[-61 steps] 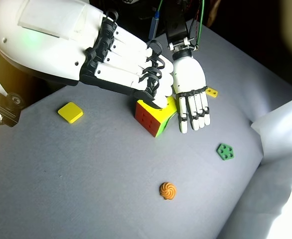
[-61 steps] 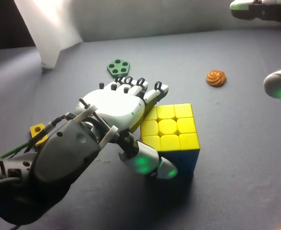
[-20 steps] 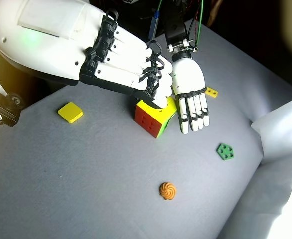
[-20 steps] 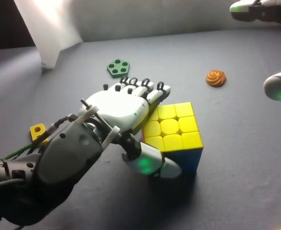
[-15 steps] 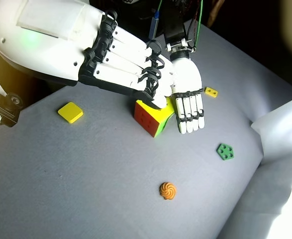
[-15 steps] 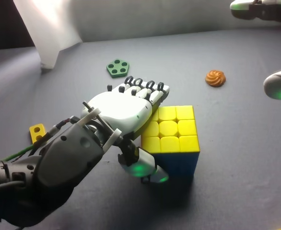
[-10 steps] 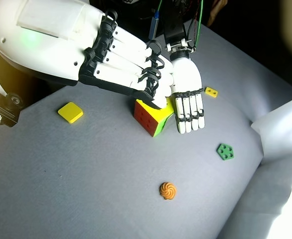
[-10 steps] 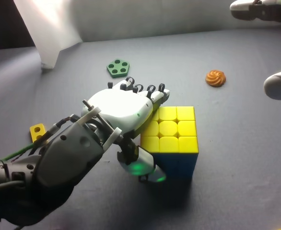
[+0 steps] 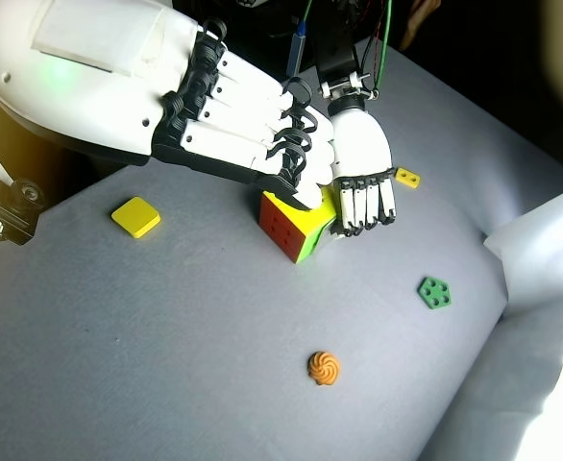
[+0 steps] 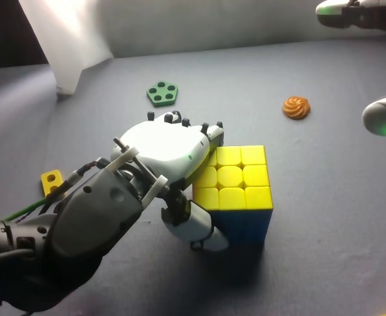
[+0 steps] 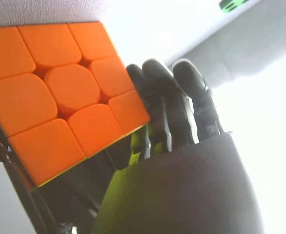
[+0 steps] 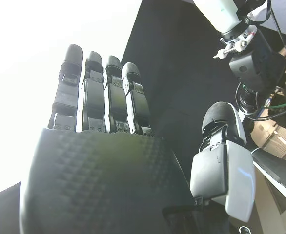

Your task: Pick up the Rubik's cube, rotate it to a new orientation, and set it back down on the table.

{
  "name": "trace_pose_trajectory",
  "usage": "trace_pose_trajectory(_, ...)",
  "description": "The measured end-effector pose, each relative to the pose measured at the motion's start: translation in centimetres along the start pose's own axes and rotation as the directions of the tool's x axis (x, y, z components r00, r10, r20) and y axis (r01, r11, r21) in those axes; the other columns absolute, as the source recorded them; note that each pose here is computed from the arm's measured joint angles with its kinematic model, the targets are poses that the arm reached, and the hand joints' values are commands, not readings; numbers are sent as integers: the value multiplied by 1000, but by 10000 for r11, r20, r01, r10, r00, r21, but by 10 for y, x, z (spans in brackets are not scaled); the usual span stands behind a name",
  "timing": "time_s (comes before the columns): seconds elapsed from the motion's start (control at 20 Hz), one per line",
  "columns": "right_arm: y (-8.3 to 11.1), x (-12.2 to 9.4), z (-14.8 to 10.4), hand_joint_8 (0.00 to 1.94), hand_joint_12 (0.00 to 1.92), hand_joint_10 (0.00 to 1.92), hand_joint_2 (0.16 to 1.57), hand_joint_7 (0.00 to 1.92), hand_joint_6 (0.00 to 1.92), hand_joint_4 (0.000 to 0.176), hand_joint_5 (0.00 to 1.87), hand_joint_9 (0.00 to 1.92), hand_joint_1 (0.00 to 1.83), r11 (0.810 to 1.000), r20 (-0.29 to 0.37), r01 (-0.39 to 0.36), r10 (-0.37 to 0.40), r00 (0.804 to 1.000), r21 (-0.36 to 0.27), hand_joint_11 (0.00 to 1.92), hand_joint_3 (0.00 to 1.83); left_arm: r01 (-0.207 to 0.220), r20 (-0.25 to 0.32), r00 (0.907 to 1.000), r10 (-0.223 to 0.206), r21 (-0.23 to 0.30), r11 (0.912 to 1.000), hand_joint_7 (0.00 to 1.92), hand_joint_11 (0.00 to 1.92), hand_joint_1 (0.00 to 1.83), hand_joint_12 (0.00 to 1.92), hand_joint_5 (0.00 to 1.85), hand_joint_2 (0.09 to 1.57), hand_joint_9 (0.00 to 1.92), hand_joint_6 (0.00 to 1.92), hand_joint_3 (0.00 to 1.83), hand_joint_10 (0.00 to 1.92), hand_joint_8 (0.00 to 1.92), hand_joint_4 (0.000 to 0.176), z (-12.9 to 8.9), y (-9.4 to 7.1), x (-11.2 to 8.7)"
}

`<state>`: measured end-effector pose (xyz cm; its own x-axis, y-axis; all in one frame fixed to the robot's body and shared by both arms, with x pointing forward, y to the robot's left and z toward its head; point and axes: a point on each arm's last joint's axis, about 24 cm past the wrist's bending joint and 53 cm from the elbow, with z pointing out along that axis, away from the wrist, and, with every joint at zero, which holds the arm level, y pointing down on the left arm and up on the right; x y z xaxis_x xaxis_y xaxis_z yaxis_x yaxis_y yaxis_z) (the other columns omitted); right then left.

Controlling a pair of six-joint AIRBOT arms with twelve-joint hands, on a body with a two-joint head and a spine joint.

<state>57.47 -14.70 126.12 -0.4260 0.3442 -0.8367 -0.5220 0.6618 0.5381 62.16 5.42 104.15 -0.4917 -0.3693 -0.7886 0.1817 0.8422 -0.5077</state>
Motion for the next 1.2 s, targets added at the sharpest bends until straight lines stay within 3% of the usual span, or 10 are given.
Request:
trace_pose_trajectory(0.05,0,0,0,3,526,5,1068,203,4,0,219,190,130,10000,0,0,0,10000,4,0,0,15,25,10000,-15,22,10000,521,40,1027,1859,535,1392,333,1592,0,1622,1804,2,0,-1,-1)
trace_pose_trajectory(0.15,0,0,0,2,514,2,1072,194,2,0,205,177,99,10000,0,0,0,10000,4,0,1,8,13,10000,-8,39,10000,532,93,1063,1894,611,1362,362,1480,0,1634,1792,0,1,-2,-2)
trace_pose_trajectory(0.3,0,0,0,4,474,1,1080,191,3,0,208,165,91,10000,0,0,0,10000,4,0,2,49,23,10000,-49,66,10000,563,212,1070,1921,545,1377,397,1497,0,1797,1841,0,1,-4,-3)
trace_pose_trajectory(0.35,0,0,0,2,447,0,1084,175,1,0,193,151,86,10000,0,0,0,10000,4,0,3,82,28,10000,-82,50,10000,600,256,1112,1921,611,1344,427,1385,0,1795,1804,0,2,-5,-5)
trace_pose_trajectory(0.5,0,0,0,6,504,7,1074,204,6,0,222,184,159,9999,11,130,-130,9999,1,0,0,188,52,9998,-188,66,9998,629,299,1146,1921,641,1324,458,1304,0,1772,1793,0,3,-7,-8)
trace_pose_trajectory(0.7,-3,-10,-1,0,388,0,1087,170,0,0,188,143,68,9999,258,170,-170,9995,3,0,4,338,7,9994,-338,113,9994,627,314,1128,1921,587,1340,483,1377,1,1665,1788,0,3,-12,-14)
trace_pose_trajectory(0.8,-5,-15,-1,0,482,0,1080,187,0,0,202,168,78,9998,356,194,-194,9992,-12,0,1,383,-23,9993,-383,137,9992,636,338,1140,1921,598,1334,490,1351,0,1697,1786,0,3,-15,-16)
trace_pose_trajectory(0.95,4,-22,-2,2,478,2,1070,196,2,0,208,177,112,9970,542,657,-634,9965,-419,0,0,511,84,9986,-514,379,9980,634,331,1133,1921,600,1333,482,1360,0,1651,1775,0,4,-27,-27)
trace_pose_trajectory(1.1,14,-20,-3,3,516,4,1063,208,3,0,222,185,134,9851,491,1475,-1436,9884,-887,0,0,502,288,9982,-520,587,9970,630,330,1138,1921,594,1336,490,1358,1,1688,1792,0,5,-37,-40)
trace_pose_trajectory(1.2,18,-21,-2,0,499,1,1079,203,0,0,220,182,93,9791,526,1642,-1589,9859,-1200,0,4,565,311,9978,-585,628,9964,606,310,1139,1921,611,1340,461,1342,0,1753,1826,0,4,-41,-45)
